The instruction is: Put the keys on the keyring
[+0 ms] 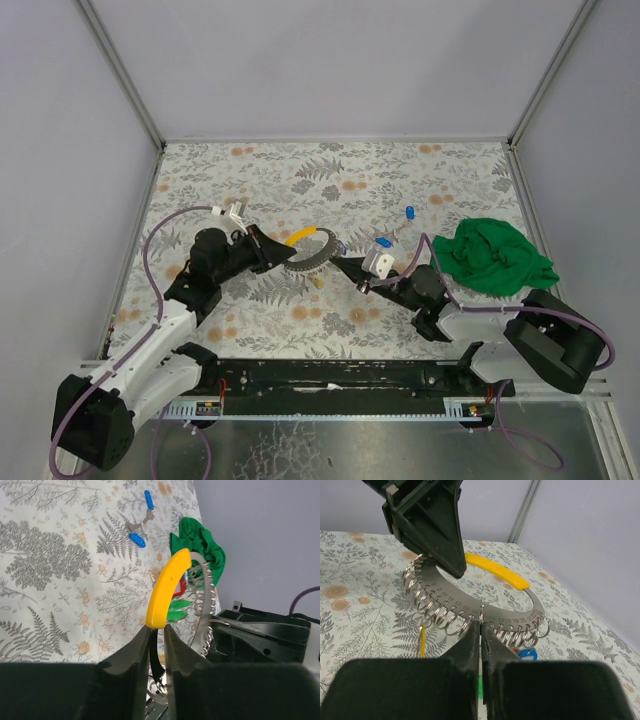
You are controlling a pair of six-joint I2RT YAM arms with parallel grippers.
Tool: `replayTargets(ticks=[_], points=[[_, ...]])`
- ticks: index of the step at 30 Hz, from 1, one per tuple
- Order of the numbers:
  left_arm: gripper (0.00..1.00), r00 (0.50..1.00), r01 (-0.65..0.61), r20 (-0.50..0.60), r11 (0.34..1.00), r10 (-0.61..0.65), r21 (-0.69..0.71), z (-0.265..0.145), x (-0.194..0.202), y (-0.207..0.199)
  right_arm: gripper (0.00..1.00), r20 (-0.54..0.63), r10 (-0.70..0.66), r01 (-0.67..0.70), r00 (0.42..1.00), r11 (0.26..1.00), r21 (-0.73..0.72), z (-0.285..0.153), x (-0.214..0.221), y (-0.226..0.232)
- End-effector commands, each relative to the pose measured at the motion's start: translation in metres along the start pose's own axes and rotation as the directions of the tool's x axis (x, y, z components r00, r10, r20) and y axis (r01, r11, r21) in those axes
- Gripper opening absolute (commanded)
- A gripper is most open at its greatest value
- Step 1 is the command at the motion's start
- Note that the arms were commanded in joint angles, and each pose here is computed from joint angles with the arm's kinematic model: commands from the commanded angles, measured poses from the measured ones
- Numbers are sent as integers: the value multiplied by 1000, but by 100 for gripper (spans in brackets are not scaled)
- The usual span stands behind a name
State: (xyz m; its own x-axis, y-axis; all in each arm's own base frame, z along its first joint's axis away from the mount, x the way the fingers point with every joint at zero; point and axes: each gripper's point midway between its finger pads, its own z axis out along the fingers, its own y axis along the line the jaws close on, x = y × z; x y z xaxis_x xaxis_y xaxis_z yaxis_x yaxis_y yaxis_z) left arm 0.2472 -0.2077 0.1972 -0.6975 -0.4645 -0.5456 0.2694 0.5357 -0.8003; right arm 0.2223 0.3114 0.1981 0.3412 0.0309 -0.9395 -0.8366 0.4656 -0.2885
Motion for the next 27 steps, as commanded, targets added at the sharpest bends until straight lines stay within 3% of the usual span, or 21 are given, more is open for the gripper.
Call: replayTargets(ticks=[1,6,12,18,27], points=[[22,998,14,55,999,-17,49,0,-9,-7,0,147,-48,46,988,999,19,14,-38,-8],[40,996,-17,83,1000,19,-23,-7,-7,9,0,172,-49,45,984,999,28,19,-42,-11],[52,985,-90,139,991,103,-98,-15,-10,27,0,123,-72,73,990,997,-2,22,-33,-8],[56,954,-138,260,989,149,-60,-21,-20,27,0,56,-81,84,995,995,-48,18,-19,-7],[50,921,-348,251,918,297,189,1,0,7,0,-2,-36,35,999,990,-135,10,6,6]])
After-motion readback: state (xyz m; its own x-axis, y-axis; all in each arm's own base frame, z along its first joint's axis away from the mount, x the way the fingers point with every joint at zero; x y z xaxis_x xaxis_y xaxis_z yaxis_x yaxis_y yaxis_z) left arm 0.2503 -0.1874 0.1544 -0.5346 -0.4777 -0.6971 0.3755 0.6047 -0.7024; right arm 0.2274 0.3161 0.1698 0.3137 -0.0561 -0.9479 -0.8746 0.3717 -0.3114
